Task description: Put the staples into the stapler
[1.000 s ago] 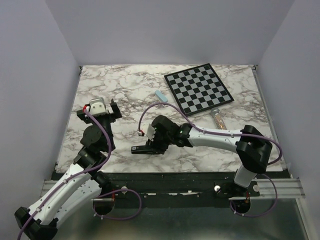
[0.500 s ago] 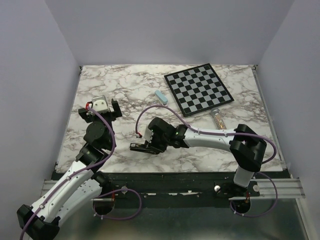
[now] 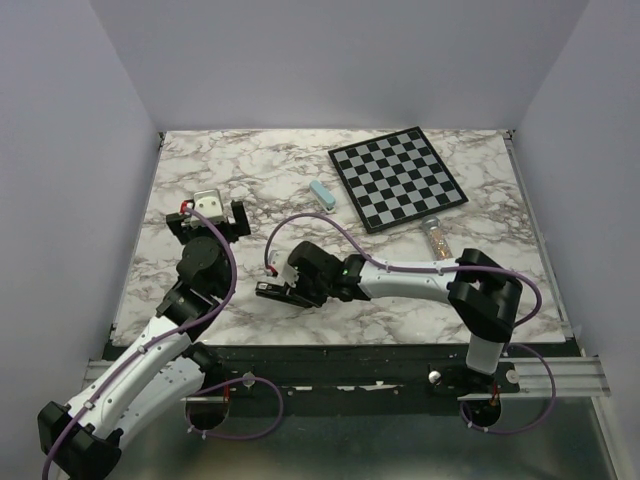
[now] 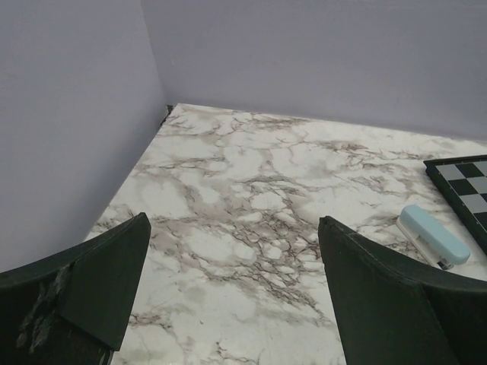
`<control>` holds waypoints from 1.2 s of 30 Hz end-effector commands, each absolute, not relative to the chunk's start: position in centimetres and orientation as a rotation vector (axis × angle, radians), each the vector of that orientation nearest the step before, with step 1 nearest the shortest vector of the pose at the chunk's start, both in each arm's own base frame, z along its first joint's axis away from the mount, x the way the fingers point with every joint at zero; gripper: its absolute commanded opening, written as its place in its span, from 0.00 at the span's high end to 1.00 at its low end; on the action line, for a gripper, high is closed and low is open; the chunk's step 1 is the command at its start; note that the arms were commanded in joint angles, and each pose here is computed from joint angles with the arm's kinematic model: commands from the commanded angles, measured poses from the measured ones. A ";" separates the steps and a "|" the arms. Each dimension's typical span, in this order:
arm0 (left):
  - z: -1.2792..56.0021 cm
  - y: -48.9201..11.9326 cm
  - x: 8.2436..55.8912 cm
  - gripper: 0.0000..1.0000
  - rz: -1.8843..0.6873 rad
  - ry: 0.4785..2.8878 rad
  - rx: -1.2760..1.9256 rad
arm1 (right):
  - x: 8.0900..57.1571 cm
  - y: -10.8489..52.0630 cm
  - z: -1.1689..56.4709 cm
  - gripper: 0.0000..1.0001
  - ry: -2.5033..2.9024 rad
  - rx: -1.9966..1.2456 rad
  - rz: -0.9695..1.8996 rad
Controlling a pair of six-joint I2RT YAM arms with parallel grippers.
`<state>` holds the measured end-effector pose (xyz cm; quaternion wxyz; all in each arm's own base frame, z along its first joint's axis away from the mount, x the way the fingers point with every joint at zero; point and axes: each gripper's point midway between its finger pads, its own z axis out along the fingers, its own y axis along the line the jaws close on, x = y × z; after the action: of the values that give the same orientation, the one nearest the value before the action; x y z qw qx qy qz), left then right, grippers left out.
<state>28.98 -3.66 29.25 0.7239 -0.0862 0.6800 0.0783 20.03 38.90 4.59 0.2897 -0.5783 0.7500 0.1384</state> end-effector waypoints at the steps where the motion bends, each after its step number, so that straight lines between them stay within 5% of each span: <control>1: 30.3 -3.6 28.9 0.01 0.134 1.477 -0.219 | 19.5 34.0 0.1 0.97 2.213 -1.557 0.119; 21: 31.0 -1.7 28.2 0.01 0.173 1.436 -0.281 | 39.6 40.6 7.6 0.91 2.262 -0.731 0.163; 29: 30.8 -1.7 28.5 0.01 0.170 1.444 -0.277 | 43.3 42.2 11.0 0.30 2.183 -0.704 0.256; 36: 30.8 -1.9 28.7 0.01 0.153 1.449 -0.274 | 44.9 37.3 15.2 0.06 2.131 -0.669 0.232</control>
<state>28.52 -1.77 30.13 0.7316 -0.1178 0.6660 0.0850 43.20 40.38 10.84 0.3991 -0.2790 0.8686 0.0913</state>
